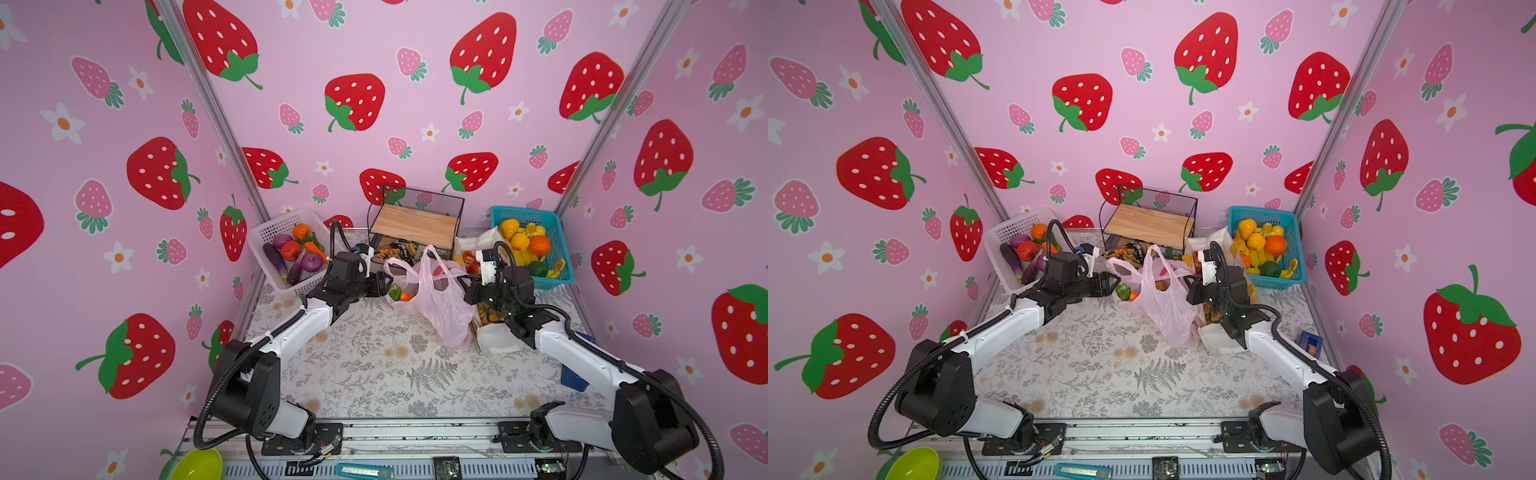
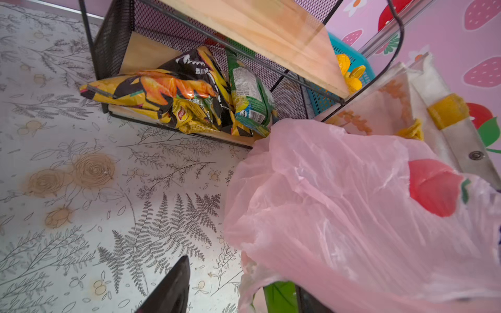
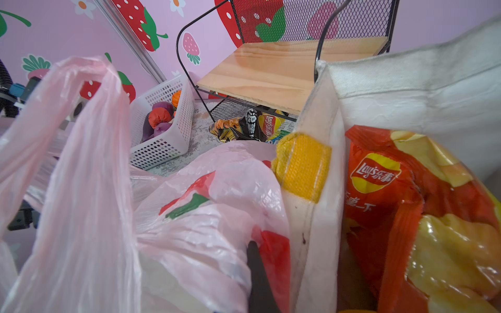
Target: Place the mixed food into the grocery bags and tie them
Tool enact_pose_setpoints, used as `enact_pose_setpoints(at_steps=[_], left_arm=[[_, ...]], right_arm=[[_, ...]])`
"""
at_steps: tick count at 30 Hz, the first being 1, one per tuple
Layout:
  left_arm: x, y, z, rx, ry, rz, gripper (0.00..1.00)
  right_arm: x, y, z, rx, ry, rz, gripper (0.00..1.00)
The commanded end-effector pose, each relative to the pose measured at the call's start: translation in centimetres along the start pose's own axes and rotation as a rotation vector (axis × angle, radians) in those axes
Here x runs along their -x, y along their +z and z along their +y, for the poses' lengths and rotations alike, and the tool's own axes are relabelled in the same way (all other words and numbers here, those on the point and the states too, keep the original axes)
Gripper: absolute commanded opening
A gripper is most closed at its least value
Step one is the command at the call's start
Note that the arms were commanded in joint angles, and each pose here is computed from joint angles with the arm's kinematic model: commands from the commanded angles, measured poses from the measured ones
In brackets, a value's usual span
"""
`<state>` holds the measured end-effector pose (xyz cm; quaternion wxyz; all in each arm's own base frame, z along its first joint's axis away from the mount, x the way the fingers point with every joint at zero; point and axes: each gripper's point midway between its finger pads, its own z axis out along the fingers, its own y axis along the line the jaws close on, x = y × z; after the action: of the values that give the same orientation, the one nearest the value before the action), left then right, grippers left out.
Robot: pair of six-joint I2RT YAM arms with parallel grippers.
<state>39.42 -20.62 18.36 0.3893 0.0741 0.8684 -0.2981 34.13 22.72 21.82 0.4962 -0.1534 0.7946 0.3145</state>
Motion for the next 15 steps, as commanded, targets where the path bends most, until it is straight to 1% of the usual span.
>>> enact_pose_setpoints(at_steps=[1, 4, 8, 12, 15], left_arm=[[3.0, 0.0, -2.3, -0.1, 0.099, -0.059, 0.59], [3.4, 0.3, -3.2, -0.148, 0.141, -0.064, 0.55], [3.7, 0.6, -4.0, -0.198, 0.174, -0.06, 0.45], [3.1, 1.1, -4.3, -0.227, 0.189, -0.03, 0.3], [2.9, 1.0, -4.4, -0.236, 0.19, -0.018, 0.15]], right_arm=[[0.2, 0.1, 0.2, 0.013, -0.002, -0.007, 0.0], [0.1, 0.2, 0.2, 0.013, -0.001, -0.003, 0.0], [0.0, 0.3, 0.2, 0.014, 0.001, 0.0, 0.0], [0.2, 0.2, 0.1, 0.006, -0.002, -0.004, 0.0], [0.2, 0.1, 0.0, 0.002, -0.003, -0.005, 0.0]])
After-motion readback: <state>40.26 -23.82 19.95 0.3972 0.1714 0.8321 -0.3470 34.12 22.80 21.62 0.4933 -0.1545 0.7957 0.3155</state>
